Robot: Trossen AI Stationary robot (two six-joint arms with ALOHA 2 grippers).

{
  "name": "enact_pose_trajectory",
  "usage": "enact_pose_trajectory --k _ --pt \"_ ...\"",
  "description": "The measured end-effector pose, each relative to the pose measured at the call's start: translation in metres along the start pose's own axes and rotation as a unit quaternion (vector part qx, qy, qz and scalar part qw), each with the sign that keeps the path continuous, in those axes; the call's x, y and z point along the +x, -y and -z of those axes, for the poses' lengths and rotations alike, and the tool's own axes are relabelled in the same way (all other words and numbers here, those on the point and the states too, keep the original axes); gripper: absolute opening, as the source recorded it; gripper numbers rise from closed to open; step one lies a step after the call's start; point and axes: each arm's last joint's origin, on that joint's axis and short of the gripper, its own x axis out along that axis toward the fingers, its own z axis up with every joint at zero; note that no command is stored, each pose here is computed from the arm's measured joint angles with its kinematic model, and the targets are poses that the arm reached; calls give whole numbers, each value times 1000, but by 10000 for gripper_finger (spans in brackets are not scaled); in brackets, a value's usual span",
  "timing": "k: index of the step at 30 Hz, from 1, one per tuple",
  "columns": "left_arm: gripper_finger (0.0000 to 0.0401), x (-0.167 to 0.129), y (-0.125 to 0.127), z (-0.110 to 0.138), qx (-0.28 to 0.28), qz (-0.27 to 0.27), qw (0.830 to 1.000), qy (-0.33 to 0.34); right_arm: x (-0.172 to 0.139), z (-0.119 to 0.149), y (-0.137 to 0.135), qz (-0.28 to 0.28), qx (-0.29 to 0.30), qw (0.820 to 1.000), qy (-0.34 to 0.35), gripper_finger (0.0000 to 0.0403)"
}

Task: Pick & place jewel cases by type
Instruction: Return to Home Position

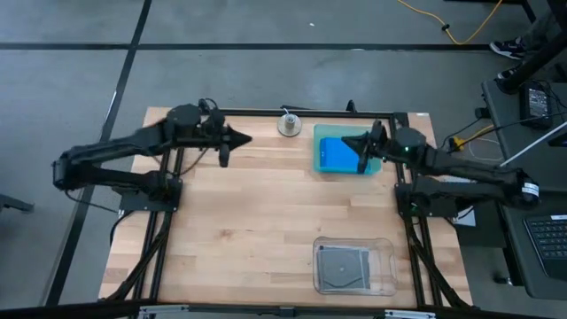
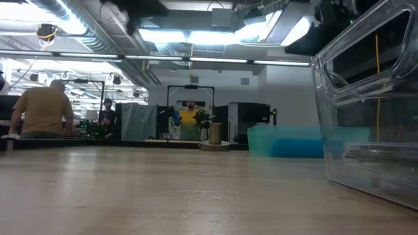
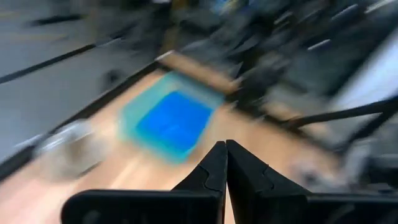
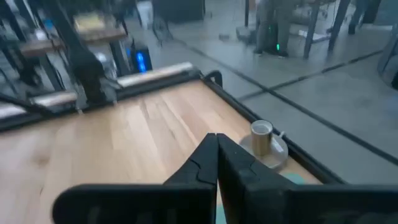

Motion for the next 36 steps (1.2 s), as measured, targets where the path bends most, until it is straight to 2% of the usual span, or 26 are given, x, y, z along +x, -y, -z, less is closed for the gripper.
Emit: enact_pose_trajectory --k 3,6,11,16,20,22,24,26,29,32,34,36 --pt "2 21 -25 21 -30 82 995 36 -3 21 2 -3 30 999 37 5" --pt "2 28 -42 43 -40 124 991 37 -5 32 3 -5 43 998 45 6" --pt "2 20 -52 83 -50 111 992 14 -8 29 3 -6 43 997 58 6" --pt "2 -15 -44 117 -59 113 986 109 -11 14 2 -9 45 996 81 6" --pt "2 -46 -42 150 -78 163 969 168 -12 9 1 -12 48 995 89 6" --pt "2 -59 -40 158 -78 183 963 184 -12 8 1 -21 62 994 90 6" --pt "2 -65 -40 164 -72 157 966 189 -12 8 0 -32 84 992 90 6" --pt "2 -62 -40 170 -61 116 978 164 -12 8 -1 -46 106 989 88 6" --pt "2 -61 -35 172 -53 122 976 172 -12 8 -3 -58 127 986 87 6" --pt "2 -51 -38 193 -41 76 987 132 -13 7 -5 -65 119 987 90 6" --pt "2 -53 -37 190 -31 53 984 169 -13 7 -6 -62 117 987 91 6" --pt "2 -53 -38 190 6 24 984 175 -13 7 -6 -58 107 988 91 6"
